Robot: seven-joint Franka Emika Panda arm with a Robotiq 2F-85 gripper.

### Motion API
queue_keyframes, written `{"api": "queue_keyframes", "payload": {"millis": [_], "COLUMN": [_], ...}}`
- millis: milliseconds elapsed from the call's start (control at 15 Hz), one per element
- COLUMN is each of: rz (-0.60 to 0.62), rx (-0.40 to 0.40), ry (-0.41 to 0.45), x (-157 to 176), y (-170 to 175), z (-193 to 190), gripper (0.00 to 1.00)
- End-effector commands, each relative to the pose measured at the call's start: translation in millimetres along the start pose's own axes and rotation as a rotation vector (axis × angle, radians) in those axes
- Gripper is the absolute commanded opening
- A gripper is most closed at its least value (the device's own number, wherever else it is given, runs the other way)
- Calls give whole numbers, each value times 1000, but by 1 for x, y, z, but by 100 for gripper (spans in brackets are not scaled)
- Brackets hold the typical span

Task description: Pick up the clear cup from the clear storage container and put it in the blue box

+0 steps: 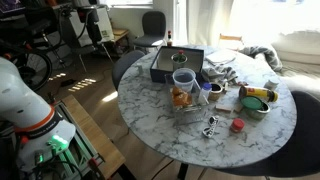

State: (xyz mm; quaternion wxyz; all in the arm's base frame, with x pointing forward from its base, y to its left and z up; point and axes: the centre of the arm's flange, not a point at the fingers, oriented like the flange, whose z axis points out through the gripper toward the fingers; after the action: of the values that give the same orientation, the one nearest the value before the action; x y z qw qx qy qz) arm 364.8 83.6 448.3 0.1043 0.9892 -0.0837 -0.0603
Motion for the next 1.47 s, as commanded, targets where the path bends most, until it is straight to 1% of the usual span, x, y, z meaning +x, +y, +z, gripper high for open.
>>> {"api": "queue_keyframes", "payload": {"millis": [0,600,667,800,867,933,1000,1267,1333,1400], "rz": [0,0,34,125,164,211,246,423,449,439], "rx": [0,0,-8,-14,-10,4,8,13,14,23], "ry": [0,0,-5,-2,-7,-29,-29,-54,-47,-30], "x": [0,0,4,17,24,30,35,55,61,69], "y": [0,0,4,21,31,44,56,121,137,150], "z": [0,0,3,10,15,22,28,61,68,75], "gripper": [100,100,100,100,100,100,100,100,100,100]}}
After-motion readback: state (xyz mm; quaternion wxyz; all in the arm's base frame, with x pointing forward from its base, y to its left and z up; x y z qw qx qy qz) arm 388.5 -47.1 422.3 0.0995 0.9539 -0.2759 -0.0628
